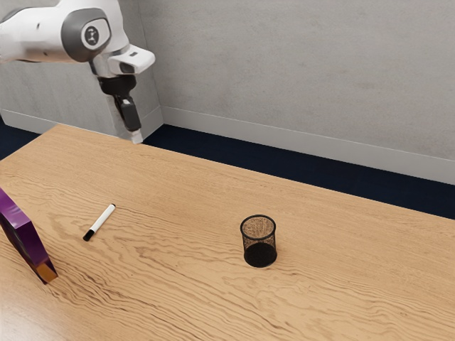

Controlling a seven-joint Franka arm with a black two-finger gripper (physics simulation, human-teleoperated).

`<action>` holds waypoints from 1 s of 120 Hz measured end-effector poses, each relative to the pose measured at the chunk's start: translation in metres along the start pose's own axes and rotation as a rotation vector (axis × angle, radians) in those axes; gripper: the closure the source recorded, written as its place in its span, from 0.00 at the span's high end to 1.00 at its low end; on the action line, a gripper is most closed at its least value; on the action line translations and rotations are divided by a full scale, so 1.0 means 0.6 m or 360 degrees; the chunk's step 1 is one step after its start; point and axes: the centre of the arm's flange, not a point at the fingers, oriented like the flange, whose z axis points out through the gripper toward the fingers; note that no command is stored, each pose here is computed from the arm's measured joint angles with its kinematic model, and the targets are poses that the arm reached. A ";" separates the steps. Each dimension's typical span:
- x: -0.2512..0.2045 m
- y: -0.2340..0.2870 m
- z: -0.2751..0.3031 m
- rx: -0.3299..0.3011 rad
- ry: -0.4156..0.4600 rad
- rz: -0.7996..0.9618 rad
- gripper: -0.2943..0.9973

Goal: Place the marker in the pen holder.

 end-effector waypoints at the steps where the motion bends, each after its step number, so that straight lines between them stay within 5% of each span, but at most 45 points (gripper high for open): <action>1: 0.001 0.001 0.000 0.0000 0.0000 0.0005 0.77; 38: -0.022 0.002 -0.015 0.0014 0.0006 0.0074 0.77; 73: -0.124 -0.048 0.082 -0.0015 -0.0159 -0.0348 0.77; 120: -0.247 -0.150 0.193 0.0094 -0.0074 -0.0979 0.77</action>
